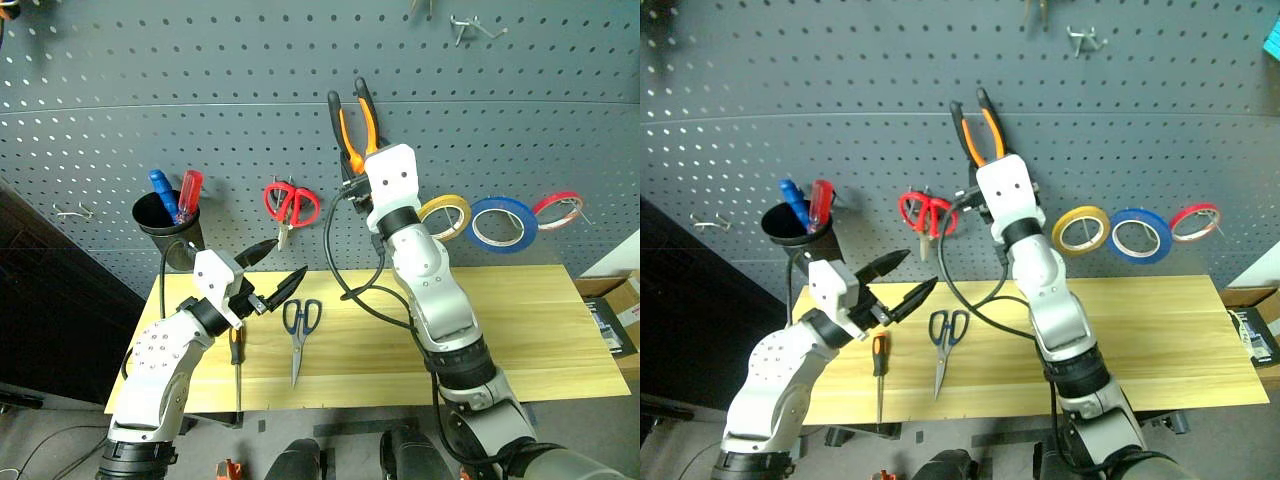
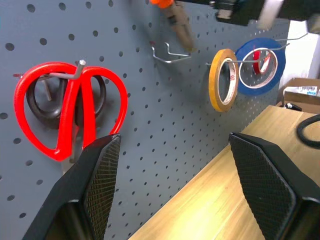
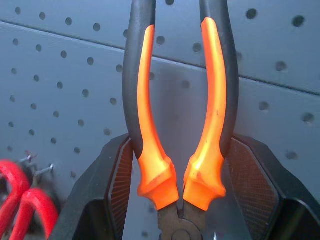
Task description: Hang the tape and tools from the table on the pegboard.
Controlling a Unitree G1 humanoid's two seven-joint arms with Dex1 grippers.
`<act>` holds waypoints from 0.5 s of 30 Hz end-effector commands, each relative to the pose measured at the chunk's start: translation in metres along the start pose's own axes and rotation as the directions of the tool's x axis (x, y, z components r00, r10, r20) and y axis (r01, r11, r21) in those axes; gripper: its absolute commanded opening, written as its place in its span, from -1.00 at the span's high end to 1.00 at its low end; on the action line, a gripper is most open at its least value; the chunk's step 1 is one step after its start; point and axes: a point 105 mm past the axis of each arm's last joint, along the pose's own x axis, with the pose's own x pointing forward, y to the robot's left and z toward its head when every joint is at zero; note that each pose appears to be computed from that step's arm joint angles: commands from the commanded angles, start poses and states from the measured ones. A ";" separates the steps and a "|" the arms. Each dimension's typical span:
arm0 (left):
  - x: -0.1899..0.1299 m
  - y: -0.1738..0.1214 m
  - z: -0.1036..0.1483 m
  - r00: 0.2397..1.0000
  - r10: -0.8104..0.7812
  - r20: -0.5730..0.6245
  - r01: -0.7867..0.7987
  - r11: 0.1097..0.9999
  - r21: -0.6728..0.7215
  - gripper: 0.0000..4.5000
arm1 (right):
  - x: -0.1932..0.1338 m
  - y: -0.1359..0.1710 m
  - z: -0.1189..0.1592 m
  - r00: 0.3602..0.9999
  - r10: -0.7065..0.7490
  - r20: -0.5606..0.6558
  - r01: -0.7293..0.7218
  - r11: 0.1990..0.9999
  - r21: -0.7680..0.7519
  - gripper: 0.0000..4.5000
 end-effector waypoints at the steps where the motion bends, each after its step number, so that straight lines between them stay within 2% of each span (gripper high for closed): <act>1: 0.005 -0.004 0.014 0.999 -0.018 0.047 0.017 0.999 0.036 -0.63 | 0.010 -0.009 0.021 0.993 -0.031 0.111 0.031 1.000 -0.001 -0.13; 6: 0.006 -0.004 0.013 0.999 -0.024 0.046 0.022 0.999 0.039 -0.63 | 0.012 -0.012 -0.001 0.997 -0.045 0.068 0.044 0.999 0.007 -0.13; 11: 0.007 -0.003 0.011 0.999 -0.027 0.045 0.025 0.999 0.036 -0.63 | -0.001 -0.014 -0.035 0.998 -0.062 -0.022 0.063 0.998 0.010 -0.13; 15: 0.008 -0.003 0.009 0.999 -0.031 0.044 0.030 0.999 0.030 -0.63 | -0.006 -0.012 -0.039 0.997 -0.057 -0.048 0.057 0.998 0.017 -0.13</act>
